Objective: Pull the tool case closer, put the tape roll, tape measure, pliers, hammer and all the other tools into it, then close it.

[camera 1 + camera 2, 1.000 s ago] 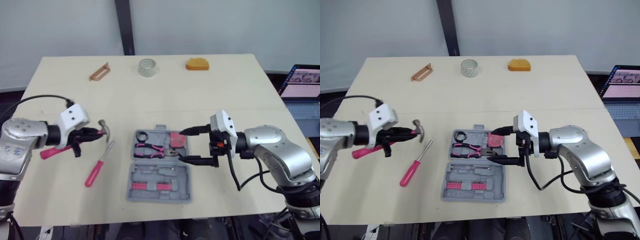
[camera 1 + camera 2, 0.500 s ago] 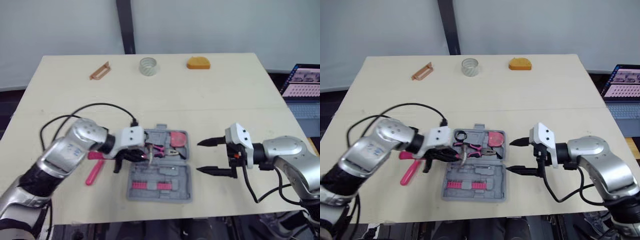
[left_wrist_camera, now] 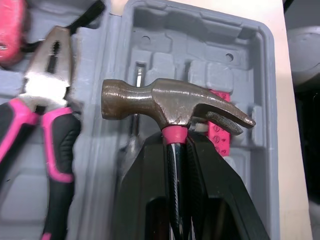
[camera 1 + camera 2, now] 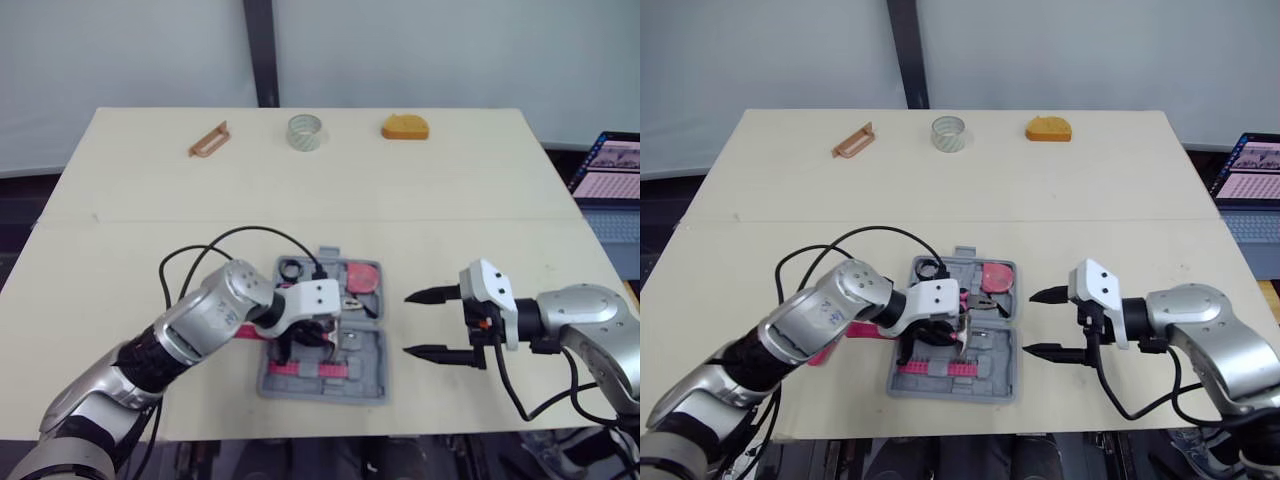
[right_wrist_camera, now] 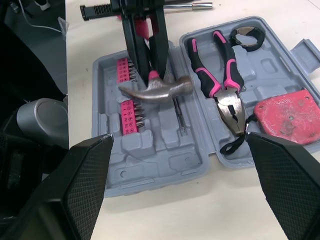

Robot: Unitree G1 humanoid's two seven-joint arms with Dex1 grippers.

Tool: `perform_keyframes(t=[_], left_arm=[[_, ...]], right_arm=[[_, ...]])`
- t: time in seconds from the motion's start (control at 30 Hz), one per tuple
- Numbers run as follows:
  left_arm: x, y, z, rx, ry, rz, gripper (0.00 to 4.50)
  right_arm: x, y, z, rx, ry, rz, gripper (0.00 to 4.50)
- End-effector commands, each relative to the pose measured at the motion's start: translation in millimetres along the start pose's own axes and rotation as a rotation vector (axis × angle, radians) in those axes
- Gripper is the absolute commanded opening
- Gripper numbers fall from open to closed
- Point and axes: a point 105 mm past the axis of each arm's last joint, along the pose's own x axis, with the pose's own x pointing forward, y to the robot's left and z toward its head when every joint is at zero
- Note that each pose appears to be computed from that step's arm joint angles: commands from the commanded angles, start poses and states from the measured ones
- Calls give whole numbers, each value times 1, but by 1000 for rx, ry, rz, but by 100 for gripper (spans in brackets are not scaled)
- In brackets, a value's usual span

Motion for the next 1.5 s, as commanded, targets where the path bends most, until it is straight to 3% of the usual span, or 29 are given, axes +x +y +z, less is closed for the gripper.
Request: perform_keyframes(t=[0.03,0.67,1.5], left_arm=[[-1,1,18,46,-18,26,1],[30,-12,30,29,-11,-27,1],[51,-8,45,53,-59,-29,1]], right_arm=[[-7,-2,4,-41,6,-12,450],[-19,-6,-17,-11,80,-33,450],[-21,-3,-15,-9,76,-55,450]])
